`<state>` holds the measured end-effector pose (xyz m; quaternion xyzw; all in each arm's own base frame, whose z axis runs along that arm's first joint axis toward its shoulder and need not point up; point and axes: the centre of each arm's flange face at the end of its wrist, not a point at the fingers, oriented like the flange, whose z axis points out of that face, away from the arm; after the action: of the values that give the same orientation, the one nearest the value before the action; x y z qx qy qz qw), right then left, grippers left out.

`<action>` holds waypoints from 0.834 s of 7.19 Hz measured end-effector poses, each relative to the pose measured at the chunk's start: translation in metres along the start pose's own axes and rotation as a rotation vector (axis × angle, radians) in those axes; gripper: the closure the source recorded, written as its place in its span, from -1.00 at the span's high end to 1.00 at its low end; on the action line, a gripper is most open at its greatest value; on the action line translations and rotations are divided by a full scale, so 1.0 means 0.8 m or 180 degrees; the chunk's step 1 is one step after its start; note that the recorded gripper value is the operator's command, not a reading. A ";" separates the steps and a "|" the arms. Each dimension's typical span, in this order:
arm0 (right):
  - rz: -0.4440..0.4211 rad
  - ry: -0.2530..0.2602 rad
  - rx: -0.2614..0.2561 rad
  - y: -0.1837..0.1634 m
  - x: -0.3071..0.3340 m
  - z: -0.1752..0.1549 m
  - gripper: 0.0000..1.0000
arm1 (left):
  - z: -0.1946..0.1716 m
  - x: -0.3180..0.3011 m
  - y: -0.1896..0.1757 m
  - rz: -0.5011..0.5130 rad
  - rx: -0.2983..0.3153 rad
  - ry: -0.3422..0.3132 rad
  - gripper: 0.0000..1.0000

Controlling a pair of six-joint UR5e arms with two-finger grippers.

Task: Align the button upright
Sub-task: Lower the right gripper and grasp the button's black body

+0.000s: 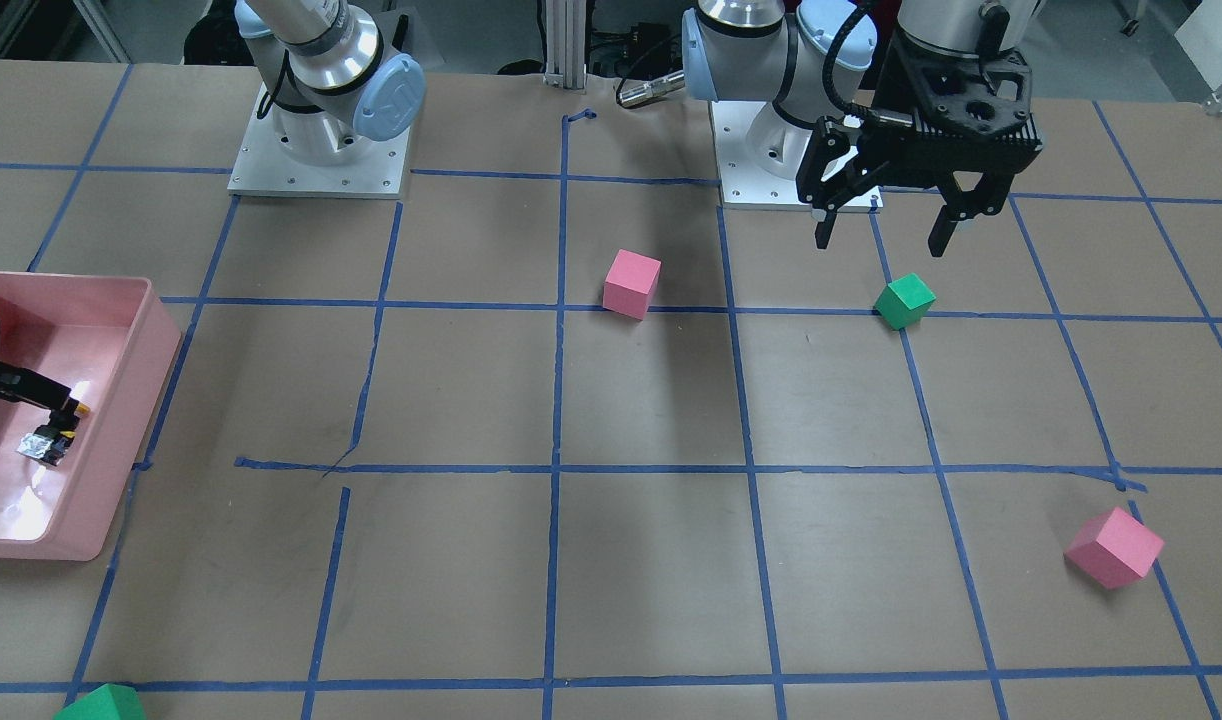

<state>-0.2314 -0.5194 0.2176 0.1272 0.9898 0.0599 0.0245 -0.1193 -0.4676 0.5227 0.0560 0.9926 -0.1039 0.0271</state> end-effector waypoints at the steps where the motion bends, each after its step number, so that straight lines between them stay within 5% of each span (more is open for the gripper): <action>1: -0.0036 -0.0062 -0.0006 -0.002 -0.002 0.009 1.00 | 0.000 0.000 0.000 0.0000 0.0001 -0.0001 1.00; 4: -0.0108 -0.0143 -0.0081 -0.004 -0.004 0.034 0.91 | 0.000 0.000 0.000 0.0000 0.0002 0.0001 1.00; 5: -0.0105 -0.0149 -0.0110 -0.004 -0.003 0.042 0.15 | 0.000 0.000 0.000 0.0000 0.0002 0.0001 1.00; 6: -0.0093 -0.0150 -0.0129 -0.005 -0.002 0.047 -0.99 | 0.000 0.000 0.000 0.0000 0.0002 0.0001 1.00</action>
<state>-0.2281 -0.5196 0.1796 0.1136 0.9892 0.0766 0.0512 -0.1194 -0.4677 0.5229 0.0561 0.9926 -0.1041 0.0270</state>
